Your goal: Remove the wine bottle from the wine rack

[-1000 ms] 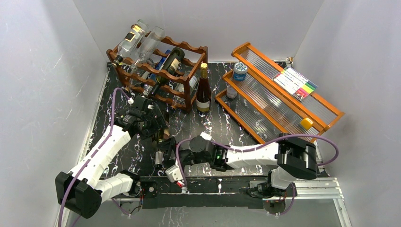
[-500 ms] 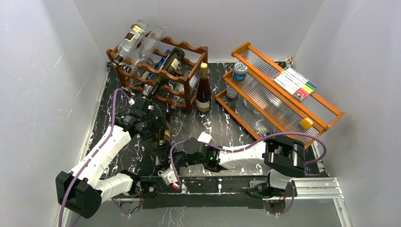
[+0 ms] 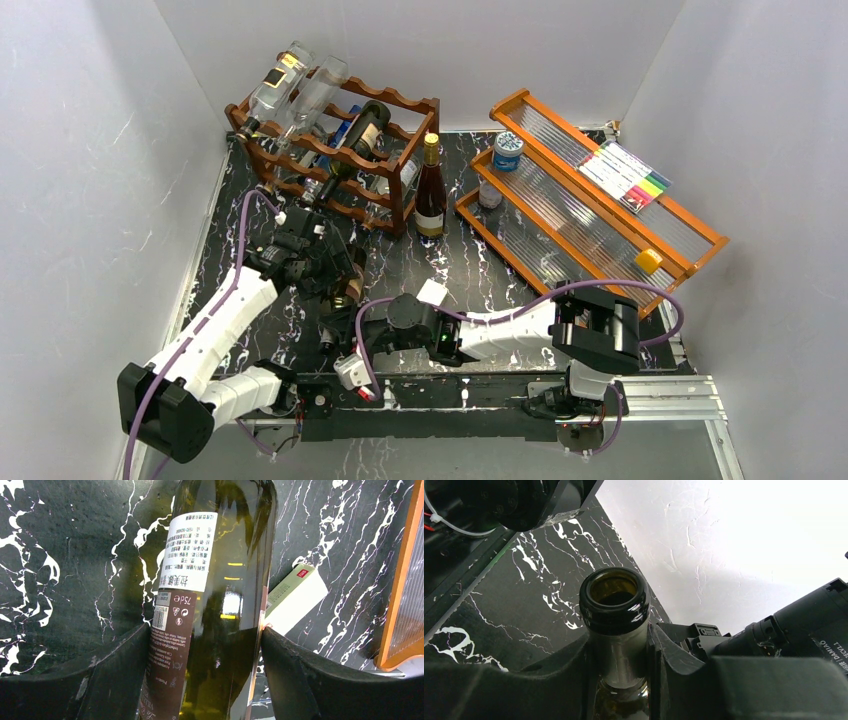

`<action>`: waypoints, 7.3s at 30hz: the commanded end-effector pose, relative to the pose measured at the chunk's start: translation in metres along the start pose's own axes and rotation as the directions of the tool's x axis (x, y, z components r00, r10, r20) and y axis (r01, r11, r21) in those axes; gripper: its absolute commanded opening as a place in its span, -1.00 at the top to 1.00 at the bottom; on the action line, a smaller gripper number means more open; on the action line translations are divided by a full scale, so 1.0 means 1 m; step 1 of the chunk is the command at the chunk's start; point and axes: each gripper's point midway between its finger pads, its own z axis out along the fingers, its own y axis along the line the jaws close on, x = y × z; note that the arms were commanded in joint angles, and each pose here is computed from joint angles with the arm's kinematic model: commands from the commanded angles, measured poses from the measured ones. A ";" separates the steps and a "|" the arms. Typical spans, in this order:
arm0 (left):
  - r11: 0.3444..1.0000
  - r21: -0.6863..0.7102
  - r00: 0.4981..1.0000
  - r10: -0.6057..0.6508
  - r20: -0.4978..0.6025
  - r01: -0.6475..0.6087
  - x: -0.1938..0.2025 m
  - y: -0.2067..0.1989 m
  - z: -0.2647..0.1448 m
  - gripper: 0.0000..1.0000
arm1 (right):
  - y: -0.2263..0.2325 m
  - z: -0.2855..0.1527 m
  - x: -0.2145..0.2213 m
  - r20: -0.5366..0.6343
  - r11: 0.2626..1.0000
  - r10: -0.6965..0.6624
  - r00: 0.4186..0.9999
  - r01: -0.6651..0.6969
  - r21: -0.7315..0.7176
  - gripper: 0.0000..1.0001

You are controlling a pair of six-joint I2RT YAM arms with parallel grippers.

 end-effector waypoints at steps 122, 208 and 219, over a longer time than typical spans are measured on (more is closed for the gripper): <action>0.671 -0.494 0.381 0.731 0.567 -0.553 -0.436 -0.129 0.017 -0.97 | -0.088 -0.319 0.090 0.086 0.028 0.983 0.165 -0.591 0.806 -0.96; 0.962 -0.269 0.707 0.159 0.689 0.046 -0.160 0.061 -0.171 1.00 | -0.097 -0.267 0.103 0.070 0.019 0.993 0.092 -0.726 0.687 -0.96; 0.975 -0.076 0.890 -0.158 0.427 0.209 -0.077 0.056 -0.103 1.00 | -0.105 -0.250 0.109 0.077 0.013 0.993 0.087 -0.740 0.673 -0.96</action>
